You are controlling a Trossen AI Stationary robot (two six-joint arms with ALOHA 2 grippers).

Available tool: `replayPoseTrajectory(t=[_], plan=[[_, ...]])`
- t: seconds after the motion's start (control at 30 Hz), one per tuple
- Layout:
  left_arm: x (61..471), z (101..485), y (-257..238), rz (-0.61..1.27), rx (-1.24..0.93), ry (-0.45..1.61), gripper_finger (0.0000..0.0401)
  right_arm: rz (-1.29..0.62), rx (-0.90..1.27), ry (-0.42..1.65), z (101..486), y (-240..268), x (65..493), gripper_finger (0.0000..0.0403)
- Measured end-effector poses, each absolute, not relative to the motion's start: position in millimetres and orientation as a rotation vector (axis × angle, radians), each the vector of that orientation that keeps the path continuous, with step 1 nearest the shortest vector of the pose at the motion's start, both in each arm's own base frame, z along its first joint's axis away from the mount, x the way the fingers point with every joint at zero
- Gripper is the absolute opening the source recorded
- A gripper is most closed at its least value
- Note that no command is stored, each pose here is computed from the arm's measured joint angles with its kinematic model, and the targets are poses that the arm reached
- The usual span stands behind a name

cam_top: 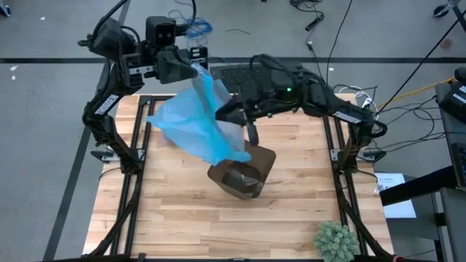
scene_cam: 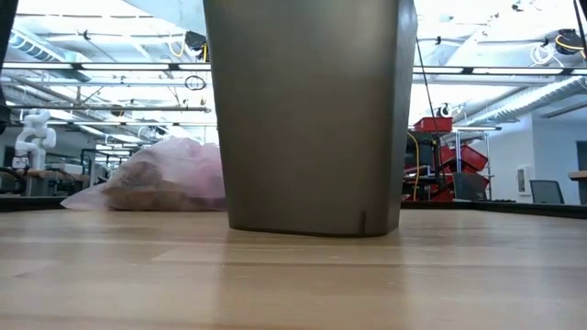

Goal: Place trash/remove bag and relplace
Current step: Insert the new trash bag into the trash bin

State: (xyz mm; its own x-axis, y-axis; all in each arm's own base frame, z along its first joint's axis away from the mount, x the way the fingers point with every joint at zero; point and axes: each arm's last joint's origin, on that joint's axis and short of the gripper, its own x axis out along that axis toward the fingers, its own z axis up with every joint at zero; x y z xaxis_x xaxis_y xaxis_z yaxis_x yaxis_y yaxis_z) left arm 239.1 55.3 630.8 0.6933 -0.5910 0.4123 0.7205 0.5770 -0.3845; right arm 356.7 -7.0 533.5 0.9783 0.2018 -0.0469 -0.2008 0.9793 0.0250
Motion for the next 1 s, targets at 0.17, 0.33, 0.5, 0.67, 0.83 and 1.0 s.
replayPoseTrajectory(t=[0.17, 0.33, 0.5, 0.67, 0.83, 1.0], plan=[[239, 631, 55, -0.774, -0.562, -0.255, 0.0000, 0.183, 0.000, -0.068, 541, -11, 363, 0.0000], [239, 631, 55, -0.771, -0.564, -0.256, 0.0000, 0.239, 0.013, 0.010, 510, -13, 401, 0.0000], [239, 631, 56, -0.765, -0.566, -0.265, 0.0000, 0.266, 0.024, 0.064, 490, -14, 420, 0.0000], [236, 635, 55, -0.777, -0.538, -0.315, 0.0000, 0.252, 0.053, 0.213, 465, -19, 431, 0.0000], [232, 638, 54, -0.786, -0.517, -0.344, 0.0000, 0.234, 0.150, 0.509, 441, -22, 418, 0.0000], [231, 637, 53, -0.807, -0.537, -0.306, 0.0000, 0.341, 0.247, 0.816, 428, -11, 387, 0.0000]])
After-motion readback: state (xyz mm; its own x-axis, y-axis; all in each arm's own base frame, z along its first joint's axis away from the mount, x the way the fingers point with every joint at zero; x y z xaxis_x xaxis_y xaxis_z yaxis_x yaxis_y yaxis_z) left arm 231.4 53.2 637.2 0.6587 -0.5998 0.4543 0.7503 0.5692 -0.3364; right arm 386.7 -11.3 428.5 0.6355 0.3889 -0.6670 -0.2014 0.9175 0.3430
